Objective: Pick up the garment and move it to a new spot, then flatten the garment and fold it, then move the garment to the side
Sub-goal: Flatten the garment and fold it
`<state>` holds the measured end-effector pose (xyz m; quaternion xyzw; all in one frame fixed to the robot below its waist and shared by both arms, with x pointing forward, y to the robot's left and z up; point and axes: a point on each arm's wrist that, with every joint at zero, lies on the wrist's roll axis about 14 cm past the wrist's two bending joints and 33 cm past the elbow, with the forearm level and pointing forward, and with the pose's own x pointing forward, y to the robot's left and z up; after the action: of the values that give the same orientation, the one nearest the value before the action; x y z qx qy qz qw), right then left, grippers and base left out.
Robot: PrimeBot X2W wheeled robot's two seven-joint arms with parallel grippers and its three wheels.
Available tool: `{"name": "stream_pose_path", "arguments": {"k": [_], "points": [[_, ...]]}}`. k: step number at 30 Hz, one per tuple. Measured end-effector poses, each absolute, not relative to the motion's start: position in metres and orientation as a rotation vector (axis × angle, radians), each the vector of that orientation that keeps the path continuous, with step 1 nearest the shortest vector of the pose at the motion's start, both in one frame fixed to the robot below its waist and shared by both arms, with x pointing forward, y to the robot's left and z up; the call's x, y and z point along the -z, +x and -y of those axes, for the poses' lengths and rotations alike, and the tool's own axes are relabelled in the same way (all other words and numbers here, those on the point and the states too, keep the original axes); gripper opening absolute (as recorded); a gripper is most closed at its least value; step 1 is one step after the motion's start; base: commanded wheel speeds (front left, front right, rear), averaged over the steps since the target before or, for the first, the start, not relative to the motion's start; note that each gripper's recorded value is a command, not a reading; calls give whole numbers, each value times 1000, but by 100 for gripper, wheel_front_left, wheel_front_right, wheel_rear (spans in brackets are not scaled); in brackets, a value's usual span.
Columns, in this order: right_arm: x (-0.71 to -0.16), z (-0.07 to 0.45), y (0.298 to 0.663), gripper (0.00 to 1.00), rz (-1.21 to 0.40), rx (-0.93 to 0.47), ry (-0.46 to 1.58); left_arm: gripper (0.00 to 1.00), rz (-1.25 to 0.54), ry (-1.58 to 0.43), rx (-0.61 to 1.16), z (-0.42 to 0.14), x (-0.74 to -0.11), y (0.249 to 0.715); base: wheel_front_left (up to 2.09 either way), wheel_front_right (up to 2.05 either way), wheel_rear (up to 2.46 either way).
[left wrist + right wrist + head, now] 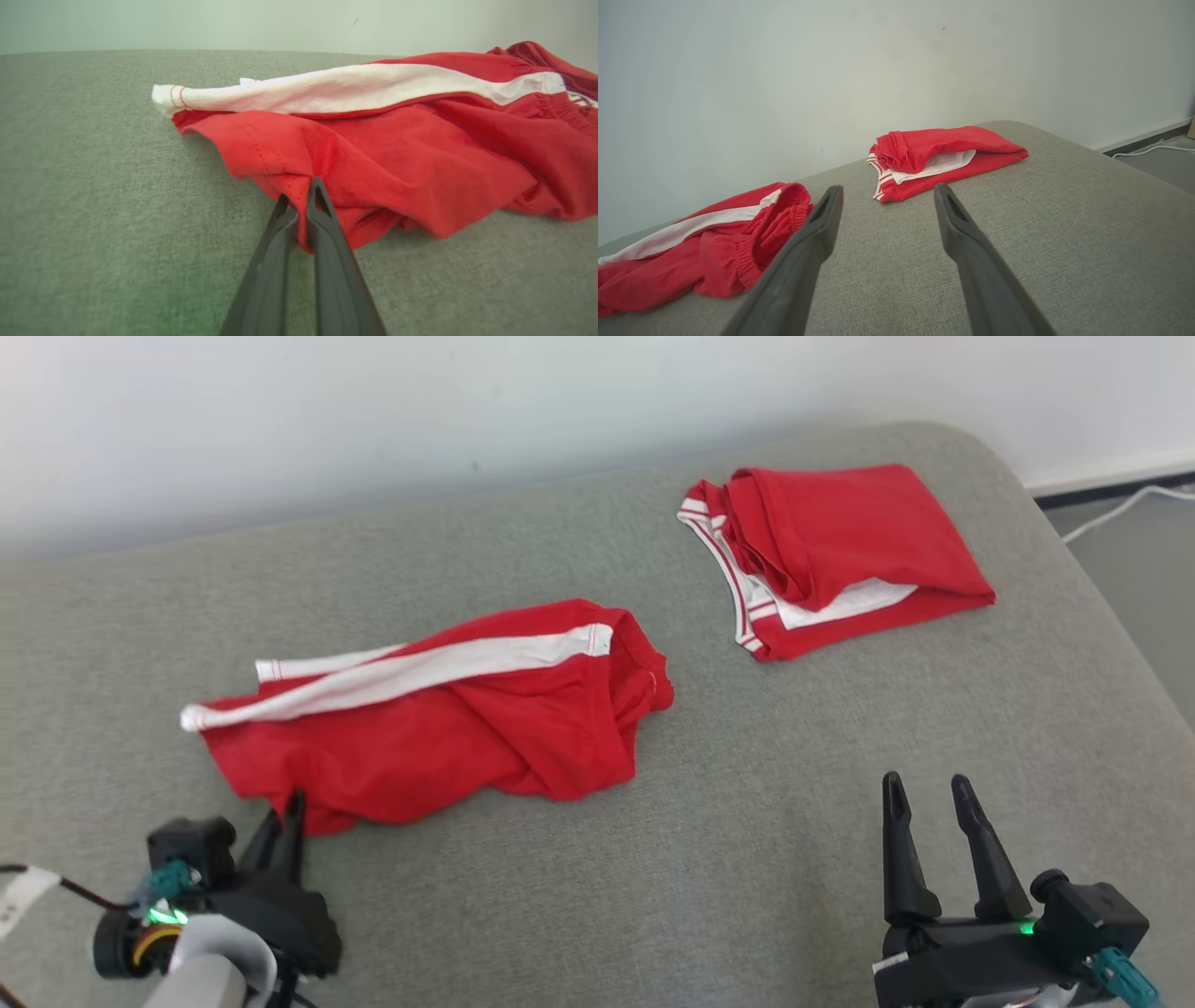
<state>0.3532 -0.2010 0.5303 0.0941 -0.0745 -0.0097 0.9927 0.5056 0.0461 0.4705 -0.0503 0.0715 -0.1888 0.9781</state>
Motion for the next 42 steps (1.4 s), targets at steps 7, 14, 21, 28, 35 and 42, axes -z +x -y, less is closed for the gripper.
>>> {"name": "stream_pose_path", "arguments": {"k": [7,14,21,28,35,42], "points": [[-536,187,353,100,158,-27,193,0,-134,-140,341,-61,-475,471,0,0,0],[-540,176,351,100,158,-63,195,0,-136,-164,310,-72,-478,443,0,0,0],[-536,174,345,100,139,-67,196,0,-143,-175,276,-84,-477,432,0,0,0],[-534,177,342,100,128,-57,192,100,-82,-186,241,-91,-487,434,0,0,0],[-535,175,345,100,131,-64,191,100,-9,-194,176,-106,-502,429,0,0,0],[-538,168,349,100,137,-92,189,100,115,-206,86,-127,-535,414,0,0,0]]}}
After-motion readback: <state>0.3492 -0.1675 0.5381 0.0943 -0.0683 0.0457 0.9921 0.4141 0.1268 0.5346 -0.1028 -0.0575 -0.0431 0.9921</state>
